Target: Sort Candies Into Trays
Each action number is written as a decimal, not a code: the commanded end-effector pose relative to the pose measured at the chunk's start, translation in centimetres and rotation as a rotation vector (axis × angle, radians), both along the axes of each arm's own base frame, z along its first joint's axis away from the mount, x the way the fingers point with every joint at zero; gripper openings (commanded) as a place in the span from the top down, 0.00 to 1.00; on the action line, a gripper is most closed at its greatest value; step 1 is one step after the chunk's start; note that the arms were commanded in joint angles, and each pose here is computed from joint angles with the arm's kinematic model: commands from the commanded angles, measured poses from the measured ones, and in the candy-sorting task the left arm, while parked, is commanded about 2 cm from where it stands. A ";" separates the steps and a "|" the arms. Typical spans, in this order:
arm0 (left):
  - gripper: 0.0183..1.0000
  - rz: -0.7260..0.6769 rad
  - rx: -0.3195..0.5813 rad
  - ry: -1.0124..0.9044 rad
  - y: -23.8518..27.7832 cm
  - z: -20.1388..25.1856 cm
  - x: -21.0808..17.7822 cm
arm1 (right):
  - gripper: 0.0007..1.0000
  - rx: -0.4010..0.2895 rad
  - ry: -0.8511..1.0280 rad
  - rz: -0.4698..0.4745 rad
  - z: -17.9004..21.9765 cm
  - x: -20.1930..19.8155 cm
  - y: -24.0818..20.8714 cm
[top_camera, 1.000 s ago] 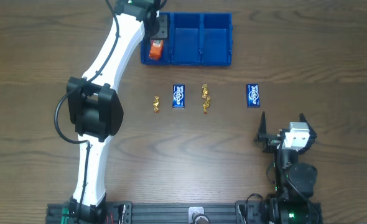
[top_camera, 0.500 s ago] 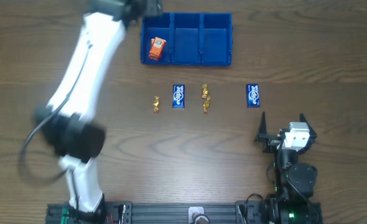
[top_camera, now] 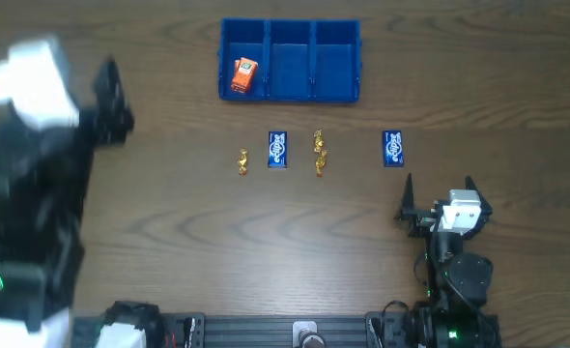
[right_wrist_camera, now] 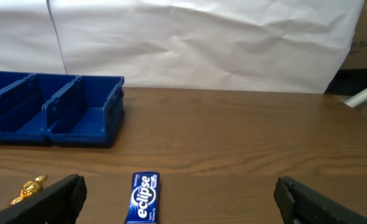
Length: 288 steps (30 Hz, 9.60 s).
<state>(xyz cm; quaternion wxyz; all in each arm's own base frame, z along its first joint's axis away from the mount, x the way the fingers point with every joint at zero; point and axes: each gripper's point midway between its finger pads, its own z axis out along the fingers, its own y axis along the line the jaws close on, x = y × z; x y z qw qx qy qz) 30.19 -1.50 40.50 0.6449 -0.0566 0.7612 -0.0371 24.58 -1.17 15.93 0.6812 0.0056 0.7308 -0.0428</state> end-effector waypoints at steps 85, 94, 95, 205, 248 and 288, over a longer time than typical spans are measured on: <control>0.00 -0.119 0.046 -0.019 -0.1 -26.7 -5.9 | 0.00 0.186 1.215 0.029 -1.0 7.9 2.3; 0.00 -0.119 0.046 -0.019 -0.1 -26.7 -5.9 | 0.00 0.081 1.416 0.034 -9.0 9.3 4.2; 0.00 -0.119 0.046 -0.019 -0.1 -26.7 -5.9 | 0.00 0.069 1.423 0.028 -9.7 9.5 4.2; 0.00 -0.119 0.046 -0.019 -0.1 -26.7 -5.9 | 0.96 0.088 0.697 0.096 -2.8 29.5 24.8; 0.00 -0.119 0.046 -0.019 -0.1 -26.7 -5.9 | 0.00 0.038 1.235 0.073 -7.9 14.5 26.3; 0.00 -0.119 0.046 -0.019 -0.1 -26.7 -5.9 | 0.84 0.101 1.349 -0.010 -16.4 12.5 27.8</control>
